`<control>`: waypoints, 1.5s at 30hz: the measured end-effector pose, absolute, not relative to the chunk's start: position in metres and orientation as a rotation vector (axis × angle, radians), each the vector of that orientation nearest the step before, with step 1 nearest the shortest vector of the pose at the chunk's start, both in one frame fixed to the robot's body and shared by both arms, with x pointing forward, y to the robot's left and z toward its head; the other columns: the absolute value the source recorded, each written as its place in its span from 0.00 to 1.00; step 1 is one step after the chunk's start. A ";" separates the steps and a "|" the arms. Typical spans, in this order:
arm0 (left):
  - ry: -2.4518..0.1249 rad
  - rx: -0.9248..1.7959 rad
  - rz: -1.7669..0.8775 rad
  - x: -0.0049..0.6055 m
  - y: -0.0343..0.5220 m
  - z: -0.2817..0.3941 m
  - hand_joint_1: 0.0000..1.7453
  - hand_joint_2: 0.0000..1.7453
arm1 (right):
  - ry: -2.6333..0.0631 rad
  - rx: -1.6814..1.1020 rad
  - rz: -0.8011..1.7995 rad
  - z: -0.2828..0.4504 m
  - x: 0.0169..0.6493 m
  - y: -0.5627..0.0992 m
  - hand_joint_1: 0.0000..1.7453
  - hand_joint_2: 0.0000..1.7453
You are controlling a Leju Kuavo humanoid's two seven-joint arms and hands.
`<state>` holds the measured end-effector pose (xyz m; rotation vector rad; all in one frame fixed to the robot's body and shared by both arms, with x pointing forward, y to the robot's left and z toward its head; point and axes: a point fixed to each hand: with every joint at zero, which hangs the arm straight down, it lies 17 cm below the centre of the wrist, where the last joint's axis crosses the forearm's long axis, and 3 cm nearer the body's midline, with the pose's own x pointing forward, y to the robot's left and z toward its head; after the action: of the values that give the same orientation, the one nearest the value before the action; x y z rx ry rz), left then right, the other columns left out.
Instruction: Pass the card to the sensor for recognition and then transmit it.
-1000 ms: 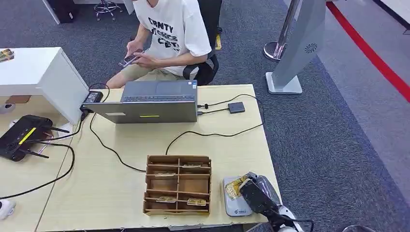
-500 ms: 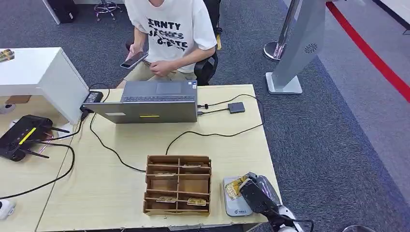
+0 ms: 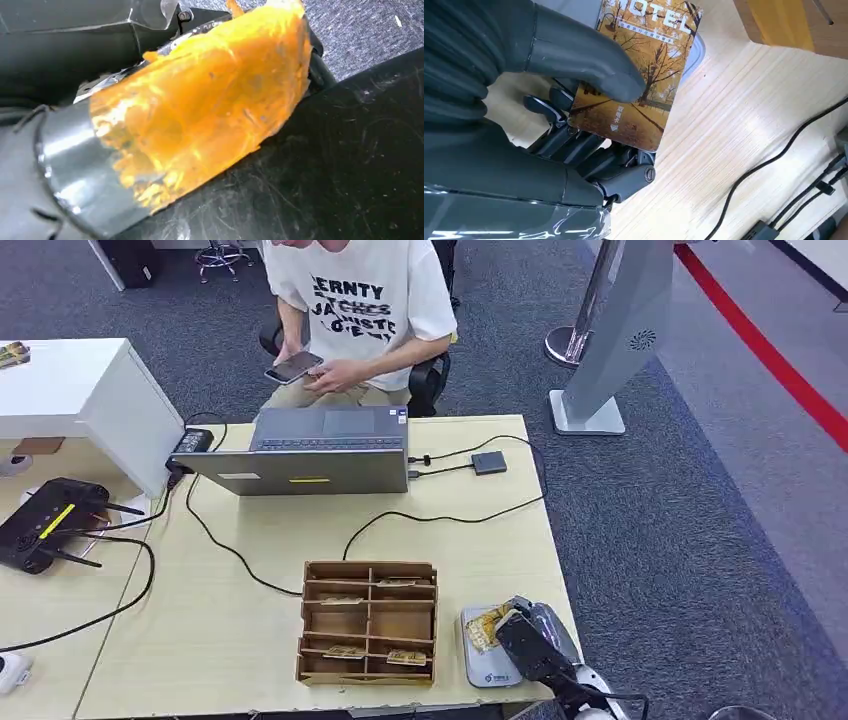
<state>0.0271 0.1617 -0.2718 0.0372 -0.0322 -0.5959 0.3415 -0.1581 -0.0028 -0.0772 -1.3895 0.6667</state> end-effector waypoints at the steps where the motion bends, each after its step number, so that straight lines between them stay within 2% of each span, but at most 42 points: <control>1: -0.032 0.037 -0.596 0.027 0.162 -0.272 0.00 0.00 | -1.389 -0.077 0.667 -0.003 0.342 -0.158 1.00 1.00; 14: -0.030 0.035 -0.583 0.027 0.161 -0.272 0.00 0.00 | -1.446 -0.103 0.605 0.010 0.347 -0.164 1.00 1.00; 24: -0.037 0.036 -0.556 0.028 0.158 -0.271 0.00 0.00 | -1.745 -0.227 0.307 0.102 0.360 -0.183 1.00 1.00; 32: -0.039 0.034 -0.553 0.029 0.157 -0.271 0.00 0.00 | -1.878 -0.268 0.179 0.150 0.355 -0.195 1.00 1.00; 39: -0.045 0.031 -0.554 0.029 0.157 -0.271 0.00 0.00 | -1.968 -0.294 0.197 0.177 0.350 -0.191 1.00 1.00; 45: -0.049 0.029 -0.563 0.030 0.157 -0.271 0.00 0.00 | -2.064 -0.378 0.333 0.202 0.353 -0.175 1.00 1.00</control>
<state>0.0297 0.1567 -0.2711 0.0292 -0.0487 -0.5633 0.3527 -0.1754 0.2015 -0.3782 -2.0644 0.3335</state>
